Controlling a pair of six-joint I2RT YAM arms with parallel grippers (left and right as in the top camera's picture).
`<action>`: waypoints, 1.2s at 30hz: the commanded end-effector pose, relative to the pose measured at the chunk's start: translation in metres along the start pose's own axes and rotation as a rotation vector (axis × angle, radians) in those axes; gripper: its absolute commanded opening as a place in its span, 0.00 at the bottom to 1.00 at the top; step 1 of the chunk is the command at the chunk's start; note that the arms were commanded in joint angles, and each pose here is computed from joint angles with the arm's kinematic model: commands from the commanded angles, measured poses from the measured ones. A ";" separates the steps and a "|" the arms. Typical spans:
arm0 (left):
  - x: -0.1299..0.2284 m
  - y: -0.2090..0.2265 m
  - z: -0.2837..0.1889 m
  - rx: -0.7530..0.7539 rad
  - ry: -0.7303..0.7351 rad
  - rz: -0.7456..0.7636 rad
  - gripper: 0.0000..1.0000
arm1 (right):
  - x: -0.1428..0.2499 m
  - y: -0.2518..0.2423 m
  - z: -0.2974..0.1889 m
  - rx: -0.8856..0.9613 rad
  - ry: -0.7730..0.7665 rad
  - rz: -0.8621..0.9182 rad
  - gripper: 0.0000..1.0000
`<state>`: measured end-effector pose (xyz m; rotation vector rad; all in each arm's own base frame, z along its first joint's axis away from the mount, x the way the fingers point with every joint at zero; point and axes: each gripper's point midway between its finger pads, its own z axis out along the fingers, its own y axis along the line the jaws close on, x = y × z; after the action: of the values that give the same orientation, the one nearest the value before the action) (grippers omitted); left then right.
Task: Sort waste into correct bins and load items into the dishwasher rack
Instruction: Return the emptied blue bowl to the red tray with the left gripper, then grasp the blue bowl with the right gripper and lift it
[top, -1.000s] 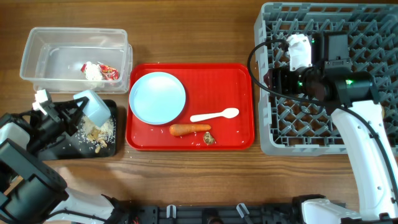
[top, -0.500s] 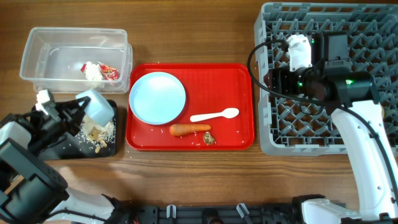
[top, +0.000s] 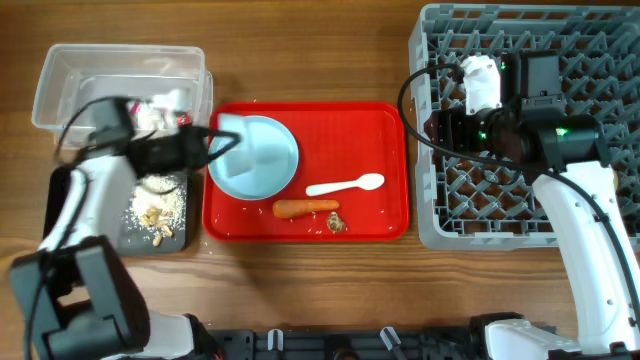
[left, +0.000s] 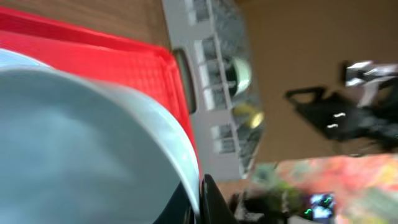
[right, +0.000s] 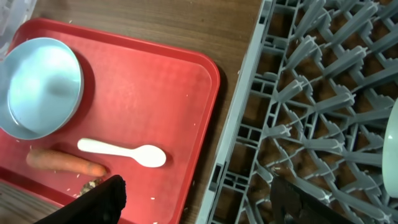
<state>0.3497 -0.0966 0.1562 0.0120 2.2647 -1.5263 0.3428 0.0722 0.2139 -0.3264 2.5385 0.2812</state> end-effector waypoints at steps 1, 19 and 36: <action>0.005 -0.002 0.057 -0.194 0.044 0.035 0.04 | 0.004 -0.006 0.004 0.033 0.021 0.034 0.77; 0.063 -0.014 0.182 -0.584 0.053 0.485 0.15 | 0.022 -0.014 0.002 0.091 0.092 0.107 0.77; 0.043 -0.054 0.035 -0.712 -0.060 0.342 0.76 | -0.015 0.031 0.016 -0.154 -0.022 0.139 0.79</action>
<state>0.3157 -0.2024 0.1616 0.2620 2.4570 -0.5633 0.3537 0.0868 0.2232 -0.1901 2.4969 0.4271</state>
